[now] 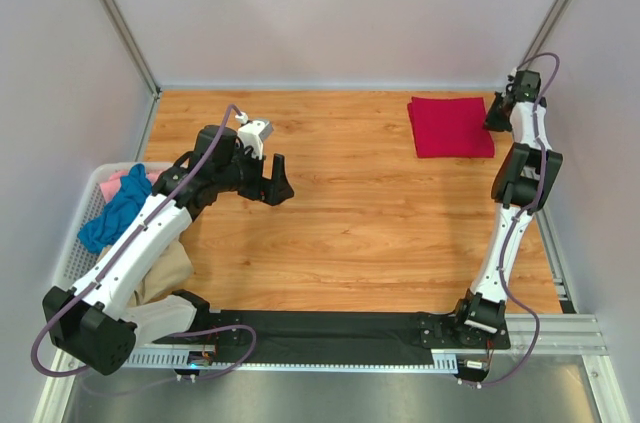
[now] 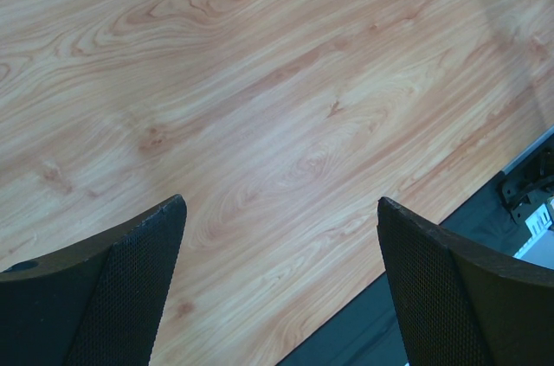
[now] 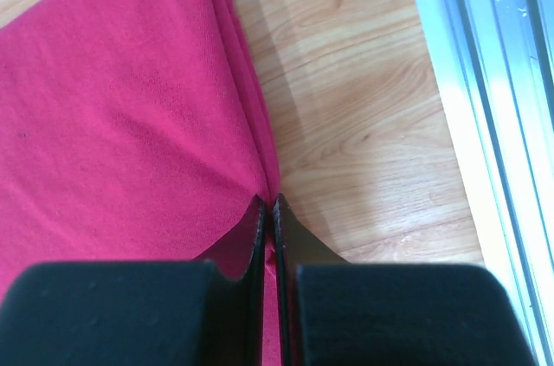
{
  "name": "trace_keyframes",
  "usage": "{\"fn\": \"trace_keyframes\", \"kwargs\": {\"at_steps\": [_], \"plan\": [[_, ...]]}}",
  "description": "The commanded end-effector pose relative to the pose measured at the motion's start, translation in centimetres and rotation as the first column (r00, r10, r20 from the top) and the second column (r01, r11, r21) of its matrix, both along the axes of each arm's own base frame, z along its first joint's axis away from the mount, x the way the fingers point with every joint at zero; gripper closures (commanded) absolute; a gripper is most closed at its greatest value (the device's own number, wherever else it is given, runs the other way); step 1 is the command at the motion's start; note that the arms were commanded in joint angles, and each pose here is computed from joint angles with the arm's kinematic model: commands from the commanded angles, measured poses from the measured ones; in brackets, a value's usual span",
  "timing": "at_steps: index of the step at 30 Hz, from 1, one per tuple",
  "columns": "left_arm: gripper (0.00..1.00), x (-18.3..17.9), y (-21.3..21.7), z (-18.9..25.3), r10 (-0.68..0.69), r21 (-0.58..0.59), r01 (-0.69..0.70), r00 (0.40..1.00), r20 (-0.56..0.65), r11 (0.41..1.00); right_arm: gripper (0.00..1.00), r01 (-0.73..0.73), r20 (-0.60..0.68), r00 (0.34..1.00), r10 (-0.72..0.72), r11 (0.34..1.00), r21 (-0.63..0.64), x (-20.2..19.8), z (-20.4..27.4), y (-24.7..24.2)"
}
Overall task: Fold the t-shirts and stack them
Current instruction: Neatly place the folded tshirt to the corner
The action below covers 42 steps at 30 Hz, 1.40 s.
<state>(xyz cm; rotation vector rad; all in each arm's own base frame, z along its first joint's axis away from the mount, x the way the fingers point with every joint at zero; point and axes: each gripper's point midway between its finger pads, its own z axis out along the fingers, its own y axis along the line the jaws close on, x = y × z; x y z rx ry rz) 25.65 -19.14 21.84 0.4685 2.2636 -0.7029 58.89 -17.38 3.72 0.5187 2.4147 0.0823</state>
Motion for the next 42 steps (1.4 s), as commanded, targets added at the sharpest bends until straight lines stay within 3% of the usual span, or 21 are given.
{"fn": "trace_keyframes", "kwargs": {"at_steps": [1,29,30,33,34,37,39,42], "plan": [[0.03,0.2,-0.1,0.6,-0.011,-0.011,0.011,1.000,0.026,1.000,1.00,0.060,0.078,0.995,-0.057,0.997,-0.038,1.5,1.7,-2.1],[0.03,0.2,0.0,0.9,-0.004,-0.013,0.004,0.999,0.038,1.000,0.99,0.104,0.125,0.988,-0.092,0.990,-0.097,1.7,3.2,-6.0],[0.03,0.2,0.0,0.8,-0.004,-0.013,0.004,0.999,0.037,1.000,0.96,0.106,0.120,0.988,-0.094,0.990,-0.096,1.6,3.1,-6.0],[0.03,0.3,0.0,0.9,-0.002,-0.015,0.003,0.999,0.042,1.000,0.70,0.114,0.118,0.988,-0.103,0.989,-0.097,1.0,3.9,-5.9],[0.03,0.4,0.1,0.9,0.002,-0.015,-0.001,0.999,0.040,1.000,0.50,0.119,0.149,0.983,-0.103,0.987,-0.104,0.9,6.1,-5.8],[0.03,0.2,0.2,1.2,-0.001,-0.017,0.002,0.998,0.061,1.000,0.23,0.144,0.156,0.979,-0.129,0.985,-0.091,-0.2,7.7,-5.1],[0.03,0.5,0.3,1.9,0.010,-0.025,-0.008,0.995,0.099,1.000,0.00,0.166,0.225,0.964,-0.143,0.982,-0.086,-0.8,12.3,-4.4],[0.02,0.5,0.6,2.8,0.021,-0.055,-0.013,0.989,0.146,0.998,0.00,0.194,0.239,0.955,-0.176,0.979,-0.055,-3.0,15.5,-2.6]]}}
